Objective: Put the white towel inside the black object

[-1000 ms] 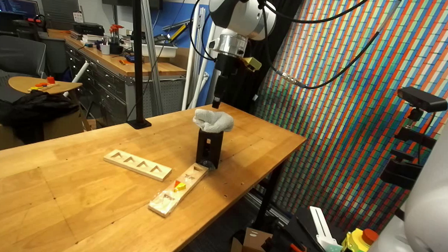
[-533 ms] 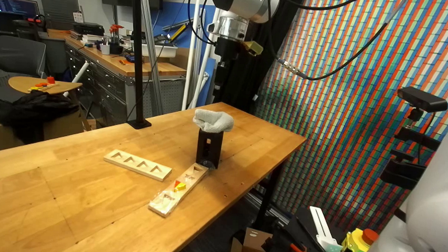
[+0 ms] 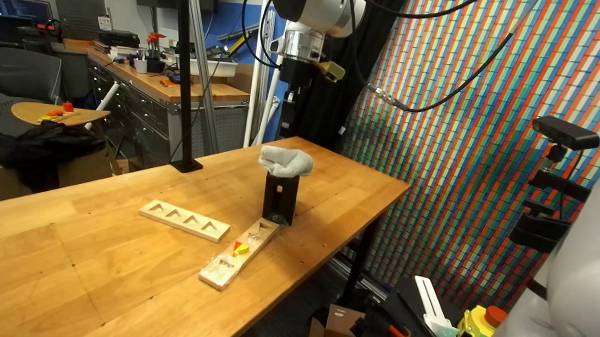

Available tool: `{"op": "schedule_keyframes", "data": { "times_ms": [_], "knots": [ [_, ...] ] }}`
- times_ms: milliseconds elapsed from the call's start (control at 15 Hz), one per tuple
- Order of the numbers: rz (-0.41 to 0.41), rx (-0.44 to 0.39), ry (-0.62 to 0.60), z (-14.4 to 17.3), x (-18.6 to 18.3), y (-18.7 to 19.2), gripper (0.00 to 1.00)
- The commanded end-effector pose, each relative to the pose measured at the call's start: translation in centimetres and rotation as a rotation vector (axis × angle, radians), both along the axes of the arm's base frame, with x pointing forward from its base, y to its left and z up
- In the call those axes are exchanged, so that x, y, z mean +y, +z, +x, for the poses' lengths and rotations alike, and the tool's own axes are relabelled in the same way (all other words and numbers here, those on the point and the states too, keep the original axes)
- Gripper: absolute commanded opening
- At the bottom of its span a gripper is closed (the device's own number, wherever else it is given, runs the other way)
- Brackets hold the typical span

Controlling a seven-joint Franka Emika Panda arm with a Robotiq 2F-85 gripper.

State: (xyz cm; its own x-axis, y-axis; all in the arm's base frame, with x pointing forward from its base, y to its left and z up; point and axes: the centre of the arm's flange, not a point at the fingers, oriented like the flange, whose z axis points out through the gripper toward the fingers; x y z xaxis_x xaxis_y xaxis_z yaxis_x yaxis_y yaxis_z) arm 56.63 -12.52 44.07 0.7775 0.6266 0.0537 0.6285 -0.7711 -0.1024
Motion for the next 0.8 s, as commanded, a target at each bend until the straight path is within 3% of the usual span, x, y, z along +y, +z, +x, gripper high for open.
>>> {"op": "schedule_keyframes", "data": {
  "times_ms": [0,733],
  "knots": [
    [0.015,0.015,-0.022,-0.8,0.5,-0.3,0.00],
    [0.089,0.066,-0.039,-0.9,1.1,-3.9,0.00]
  ]
}}
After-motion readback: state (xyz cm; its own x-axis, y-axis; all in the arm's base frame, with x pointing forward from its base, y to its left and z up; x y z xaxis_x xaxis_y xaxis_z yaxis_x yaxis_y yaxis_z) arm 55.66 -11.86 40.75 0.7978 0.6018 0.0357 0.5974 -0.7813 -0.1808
